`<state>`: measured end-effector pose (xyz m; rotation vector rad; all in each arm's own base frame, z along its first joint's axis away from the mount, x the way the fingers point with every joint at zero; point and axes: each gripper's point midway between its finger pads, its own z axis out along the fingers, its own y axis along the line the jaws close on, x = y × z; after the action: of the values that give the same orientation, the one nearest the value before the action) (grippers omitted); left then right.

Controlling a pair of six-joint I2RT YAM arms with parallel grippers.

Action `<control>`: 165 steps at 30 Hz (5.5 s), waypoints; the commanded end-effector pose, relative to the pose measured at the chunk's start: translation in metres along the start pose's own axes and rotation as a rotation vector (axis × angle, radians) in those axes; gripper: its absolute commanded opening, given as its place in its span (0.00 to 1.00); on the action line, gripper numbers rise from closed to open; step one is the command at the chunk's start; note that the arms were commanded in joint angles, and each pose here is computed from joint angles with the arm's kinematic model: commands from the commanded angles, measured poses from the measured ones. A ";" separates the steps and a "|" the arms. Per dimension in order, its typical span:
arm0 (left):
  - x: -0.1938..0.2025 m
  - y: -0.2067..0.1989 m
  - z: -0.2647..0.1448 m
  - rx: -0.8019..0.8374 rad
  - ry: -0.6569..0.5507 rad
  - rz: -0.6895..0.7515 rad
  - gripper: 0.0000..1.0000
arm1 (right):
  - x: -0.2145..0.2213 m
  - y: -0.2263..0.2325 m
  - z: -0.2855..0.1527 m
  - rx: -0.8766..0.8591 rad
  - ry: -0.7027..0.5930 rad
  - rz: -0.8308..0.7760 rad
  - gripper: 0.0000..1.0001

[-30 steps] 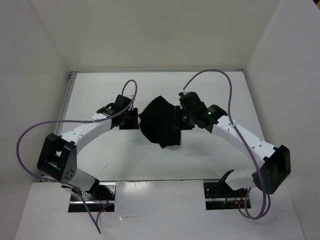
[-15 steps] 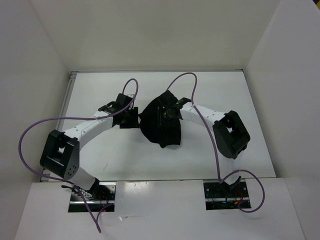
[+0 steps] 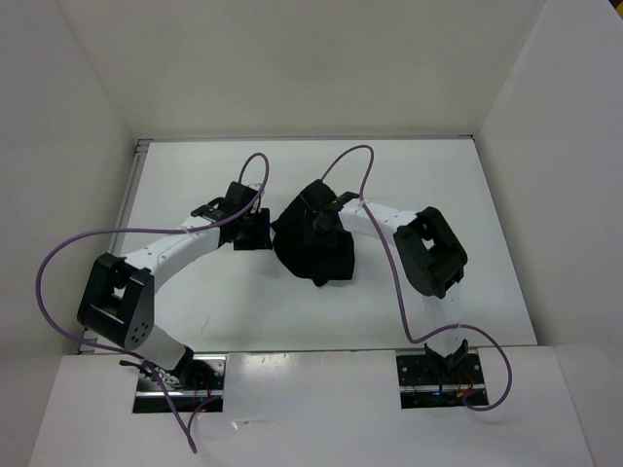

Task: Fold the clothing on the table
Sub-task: Flatten the skirt out

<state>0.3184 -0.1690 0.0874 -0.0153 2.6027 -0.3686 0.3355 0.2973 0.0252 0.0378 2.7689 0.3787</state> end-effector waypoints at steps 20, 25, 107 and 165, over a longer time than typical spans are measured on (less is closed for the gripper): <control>-0.011 -0.002 -0.008 0.021 -0.048 0.023 0.58 | -0.081 0.020 -0.115 0.082 -0.343 -0.119 0.00; -0.008 -0.001 -0.009 0.018 -0.040 0.023 0.58 | -0.126 0.052 -0.149 0.030 -0.459 -0.155 0.00; 0.001 -0.018 0.013 0.124 0.046 0.024 0.58 | 0.012 -0.073 -0.073 0.263 -0.091 -0.061 0.52; -0.028 -0.102 -0.004 0.563 -0.006 -0.086 0.46 | -0.021 -0.009 -0.182 0.004 -0.276 -0.135 0.00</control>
<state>0.3291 -0.2403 0.1179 0.0632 2.4772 -0.9346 0.2927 0.2303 0.1710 -0.0961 2.5445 0.2217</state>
